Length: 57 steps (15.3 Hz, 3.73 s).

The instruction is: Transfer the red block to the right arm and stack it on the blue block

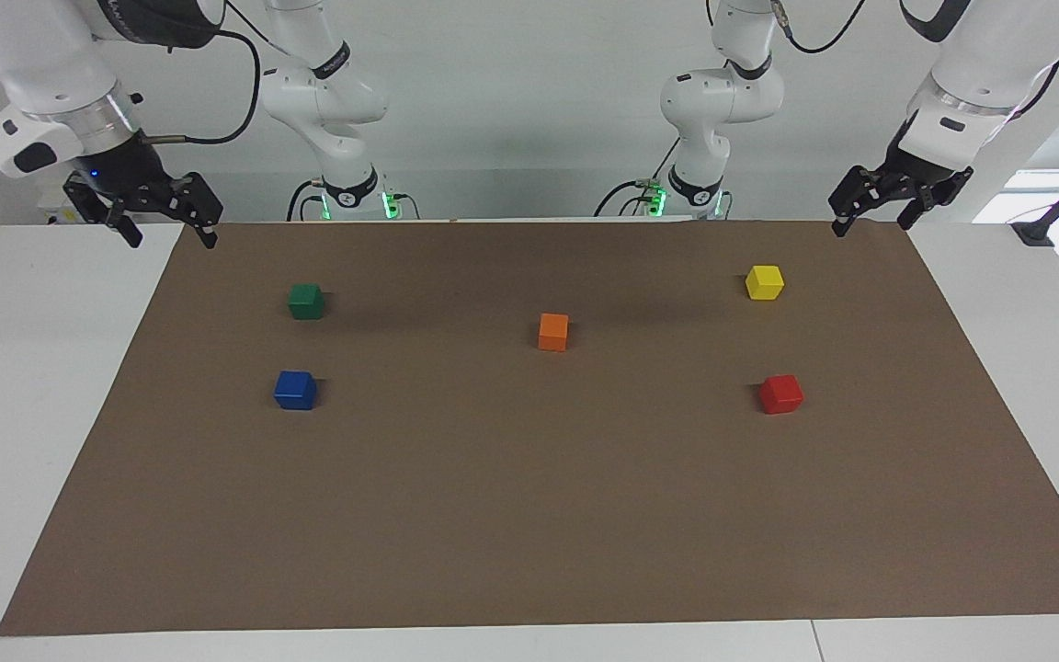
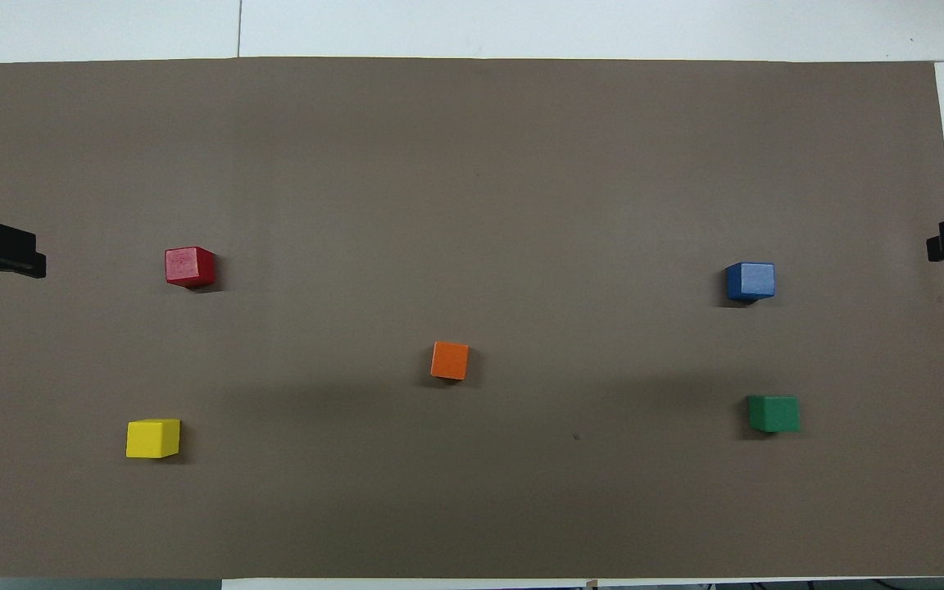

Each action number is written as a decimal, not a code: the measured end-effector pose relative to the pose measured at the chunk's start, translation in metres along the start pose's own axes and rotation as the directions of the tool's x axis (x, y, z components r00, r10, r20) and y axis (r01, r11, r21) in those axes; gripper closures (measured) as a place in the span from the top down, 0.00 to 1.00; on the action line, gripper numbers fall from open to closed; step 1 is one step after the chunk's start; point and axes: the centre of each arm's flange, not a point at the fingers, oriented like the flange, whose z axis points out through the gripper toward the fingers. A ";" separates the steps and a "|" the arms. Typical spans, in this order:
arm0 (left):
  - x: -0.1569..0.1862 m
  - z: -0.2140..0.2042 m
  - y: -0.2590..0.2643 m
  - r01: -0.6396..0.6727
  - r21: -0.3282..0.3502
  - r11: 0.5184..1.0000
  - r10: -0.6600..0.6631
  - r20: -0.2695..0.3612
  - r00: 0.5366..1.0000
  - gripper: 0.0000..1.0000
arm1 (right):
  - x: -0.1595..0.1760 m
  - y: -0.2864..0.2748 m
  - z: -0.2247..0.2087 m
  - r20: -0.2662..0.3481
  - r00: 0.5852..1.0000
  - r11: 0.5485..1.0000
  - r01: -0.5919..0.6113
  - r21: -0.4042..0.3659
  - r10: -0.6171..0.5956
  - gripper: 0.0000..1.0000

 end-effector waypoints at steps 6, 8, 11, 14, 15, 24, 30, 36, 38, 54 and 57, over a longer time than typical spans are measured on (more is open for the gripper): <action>-0.001 0.005 0.002 -0.003 0.001 1.000 0.003 0.009 1.000 1.00 | 0.000 0.000 0.000 0.000 1.000 1.000 0.000 0.000 0.000 1.00; -0.003 0.011 0.001 0.010 0.003 1.000 -0.010 0.022 1.000 1.00 | 0.000 0.000 0.000 0.000 1.000 1.000 0.000 0.000 0.000 1.00; 0.003 0.035 -0.004 0.028 -0.002 1.000 -0.028 -0.056 0.998 1.00 | 0.000 0.001 0.000 0.000 1.000 1.000 -0.002 0.000 0.002 1.00; 0.013 0.093 -0.011 0.040 -0.004 0.999 -0.040 -0.077 0.996 1.00 | -0.003 -0.001 0.007 0.016 1.000 0.999 -0.004 0.032 0.004 1.00; 0.016 0.115 -0.011 0.040 -0.005 0.999 -0.040 -0.080 0.996 1.00 | -0.007 -0.002 0.014 0.030 1.000 0.997 -0.010 0.075 0.008 1.00; 0.062 0.302 0.002 0.026 -0.028 0.999 -0.028 -0.101 0.995 1.00 | -0.044 0.006 0.092 0.063 0.997 0.860 0.009 0.511 -0.048 1.00; 0.065 0.330 0.012 0.038 -0.033 0.999 -0.040 -0.083 0.996 1.00 | -0.060 -0.004 0.152 -0.006 0.993 0.594 0.075 0.801 -0.117 1.00; 0.065 0.331 0.017 0.204 -0.046 0.978 -0.207 -0.063 0.976 0.55 | -0.073 -0.033 0.200 -0.055 0.987 0.298 0.098 0.950 -0.151 1.00; 0.066 0.317 0.039 0.309 -0.056 0.950 -0.310 -0.019 0.951 0.55 | -0.070 -0.042 0.210 -0.057 0.988 0.183 0.084 0.980 -0.147 1.00; -0.076 0.046 0.285 0.911 -0.188 0.367 -0.723 0.559 0.406 0.55 | -0.081 -0.187 0.305 -0.114 0.988 -0.516 0.044 0.856 -0.106 1.00; -0.081 0.064 0.294 0.972 -0.093 0.214 -0.744 0.629 0.224 0.55 | -0.092 -0.221 0.306 -0.153 0.985 -0.613 0.070 0.787 -0.084 1.00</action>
